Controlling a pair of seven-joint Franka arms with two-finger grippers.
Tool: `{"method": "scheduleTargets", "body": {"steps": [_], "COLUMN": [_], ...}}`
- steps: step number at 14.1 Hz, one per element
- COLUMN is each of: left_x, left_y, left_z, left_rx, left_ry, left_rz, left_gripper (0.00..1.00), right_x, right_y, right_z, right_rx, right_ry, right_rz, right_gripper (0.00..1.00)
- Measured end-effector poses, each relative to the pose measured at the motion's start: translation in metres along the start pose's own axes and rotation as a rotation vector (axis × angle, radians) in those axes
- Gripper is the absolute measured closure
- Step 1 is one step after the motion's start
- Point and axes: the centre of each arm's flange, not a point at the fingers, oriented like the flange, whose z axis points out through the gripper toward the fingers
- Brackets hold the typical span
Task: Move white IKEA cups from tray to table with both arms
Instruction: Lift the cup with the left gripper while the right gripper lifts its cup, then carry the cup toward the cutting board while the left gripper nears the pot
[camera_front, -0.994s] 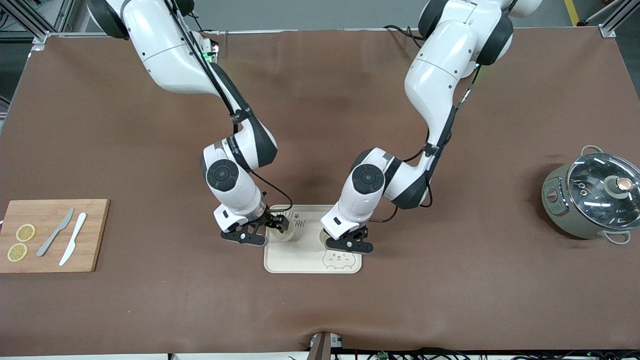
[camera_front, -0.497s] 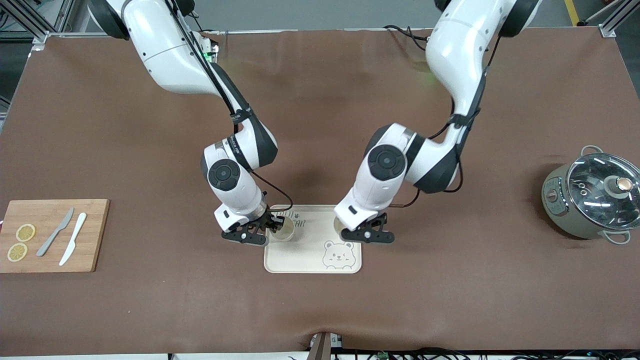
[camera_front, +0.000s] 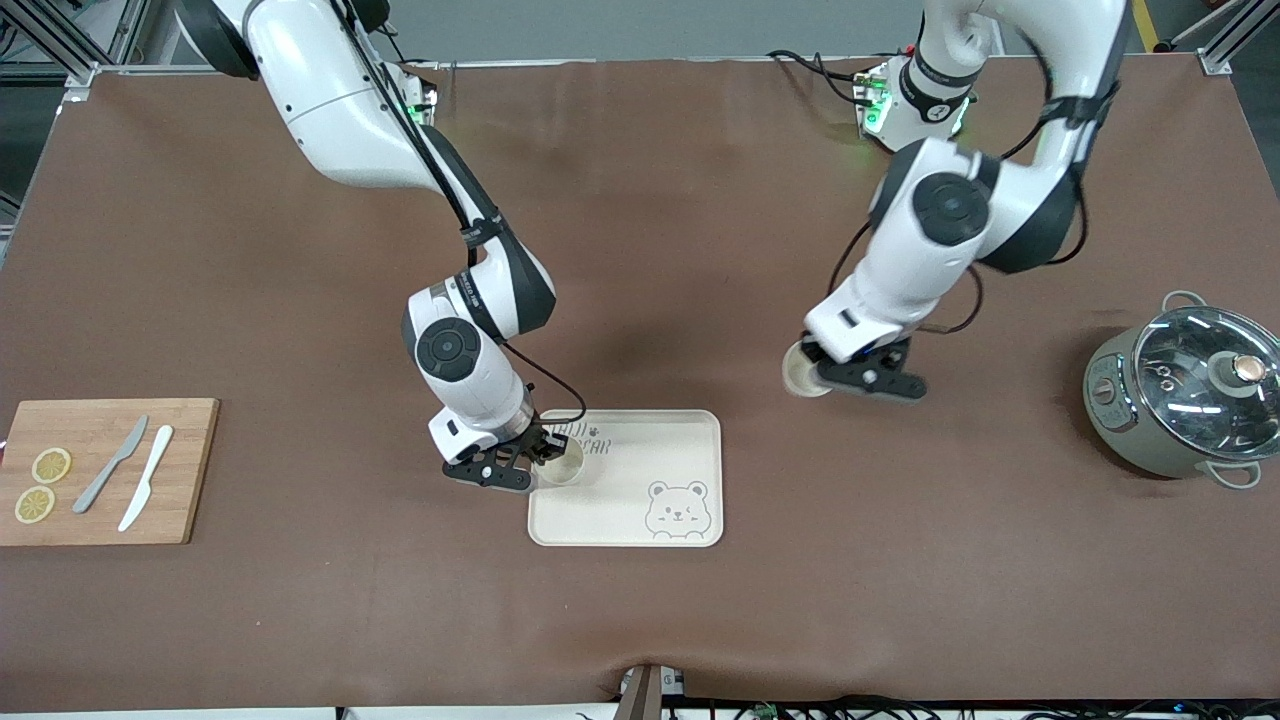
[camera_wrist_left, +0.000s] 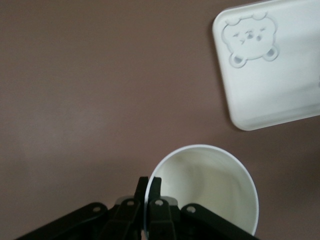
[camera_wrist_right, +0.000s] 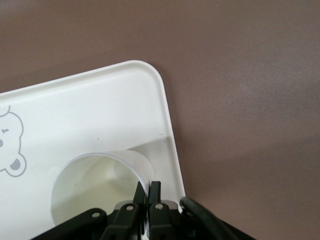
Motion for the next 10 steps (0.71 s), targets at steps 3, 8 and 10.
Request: {"method": "scheduleTargets", "body": {"steps": [3,8,10], "left_x": [-0.057,-0.119,-0.132], "left_y": [-0.041,-0.099,-0.112], "left_z": [0.013,0.067,0.091], "left_rx": [-0.002,0.025,0.032], "left_ry": [0.066,0.146,0.13], "left_rz": [0.028,0.059,0.04], "left_gripper": [0.96,0.96,0.96], "right_x": [0.007,0.037,0.058], "right_y": [-0.004,0.005,0.026], "right_z": [-0.01,-0.035,-0.045], "right_rx": [0.013,0.032,0.016], "right_ry": [0.018,0.066,0.062], "right_rz": [0.028,0.071,0.063], "right_gripper": [0.97,0.97,0.97]}}
